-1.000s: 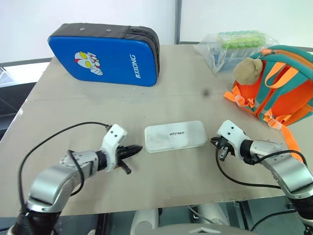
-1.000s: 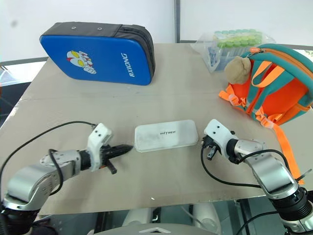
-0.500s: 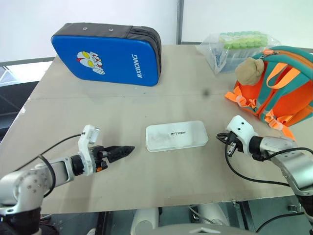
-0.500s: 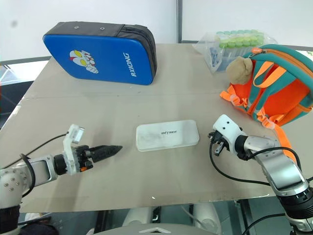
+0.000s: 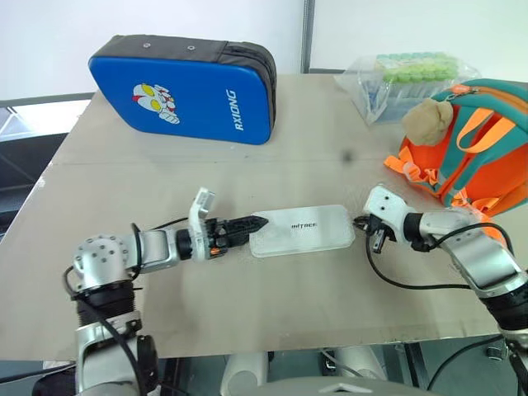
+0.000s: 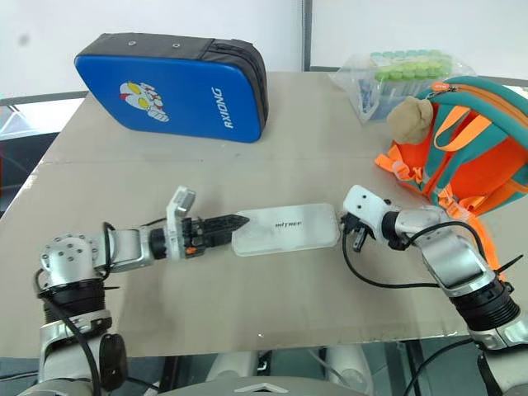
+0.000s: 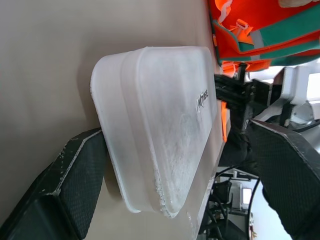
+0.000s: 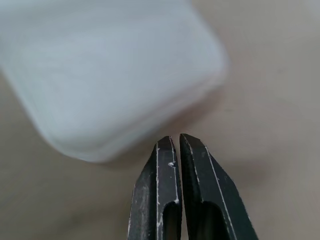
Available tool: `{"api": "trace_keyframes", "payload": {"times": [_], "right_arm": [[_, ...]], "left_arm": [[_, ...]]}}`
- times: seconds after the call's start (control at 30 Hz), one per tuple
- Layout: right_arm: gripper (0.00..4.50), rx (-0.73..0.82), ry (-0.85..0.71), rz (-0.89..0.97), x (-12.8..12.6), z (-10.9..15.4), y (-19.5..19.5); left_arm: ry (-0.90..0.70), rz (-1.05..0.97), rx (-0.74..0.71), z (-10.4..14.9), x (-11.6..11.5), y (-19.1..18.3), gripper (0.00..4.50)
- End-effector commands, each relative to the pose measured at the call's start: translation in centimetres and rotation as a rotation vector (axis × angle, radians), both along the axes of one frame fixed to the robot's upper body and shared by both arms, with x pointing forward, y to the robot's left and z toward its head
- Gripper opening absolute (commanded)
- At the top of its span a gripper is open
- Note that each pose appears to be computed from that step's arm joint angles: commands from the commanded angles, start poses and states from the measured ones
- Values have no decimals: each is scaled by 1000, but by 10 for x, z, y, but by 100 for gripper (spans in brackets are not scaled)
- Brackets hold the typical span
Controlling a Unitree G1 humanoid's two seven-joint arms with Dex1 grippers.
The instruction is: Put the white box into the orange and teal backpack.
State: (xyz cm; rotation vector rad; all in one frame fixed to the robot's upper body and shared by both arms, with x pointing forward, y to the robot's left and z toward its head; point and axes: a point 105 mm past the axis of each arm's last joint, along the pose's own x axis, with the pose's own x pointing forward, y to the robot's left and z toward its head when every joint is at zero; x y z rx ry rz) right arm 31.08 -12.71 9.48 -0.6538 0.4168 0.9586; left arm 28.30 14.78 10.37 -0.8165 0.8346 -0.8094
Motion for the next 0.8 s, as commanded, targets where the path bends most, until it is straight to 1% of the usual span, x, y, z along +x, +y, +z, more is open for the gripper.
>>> {"api": "trace_keyframes", "payload": {"times": [0.03, 0.13, 0.23, 0.27, 0.3, 0.37, 0.4, 0.5, 0.53, 0.57, 0.67, 0.7, 0.77, 0.8], "right_arm": [[0, 47, -39, 74, -1, 11, 27], [0, 82, -55, 95, -2, 16, 44], [0, 92, -56, 90, -3, 17, 48], [0, 92, -53, 85, -4, 16, 47], [0, 90, -52, 76, -4, 14, 44], [0, 92, -57, 54, -4, 14, 38], [0, 105, -63, 38, -4, 16, 34], [0, 150, -95, -20, -3, 25, 21], [0, 162, -108, -41, -2, 28, 16], [0, 180, -126, -69, -2, 33, 10], [0, 265, -158, -157, -7, 51, -12], [0, 318, -178, -218, -9, 62, -25], [56, 438, -196, -301, -18, 82, -44], [92, 469, -203, -316, -24, 89, -49]], "left_arm": [[76, -53, 7, -17, -5, -18, 446], [76, -63, -5, -18, -3, -27, 446], [77, -51, -26, -18, -3, -29, 446], [77, -38, -37, -18, -2, -28, 422], [75, -23, -48, -18, -1, -26, 385], [76, 4, -66, -18, 1, -23, 348], [76, 16, -75, -17, 0, -21, 322], [73, 38, -84, -17, 0, -19, 186], [70, 42, -88, -17, 0, -19, 146], [61, 51, -95, -15, 0, -18, 116], [20, 89, -129, -7, 2, -16, 112], [-7, 103, -149, -1, 3, -15, 112], [-72, 109, -153, 11, 2, -14, 112], [-96, 120, -158, 15, 3, -13, 112]]}}
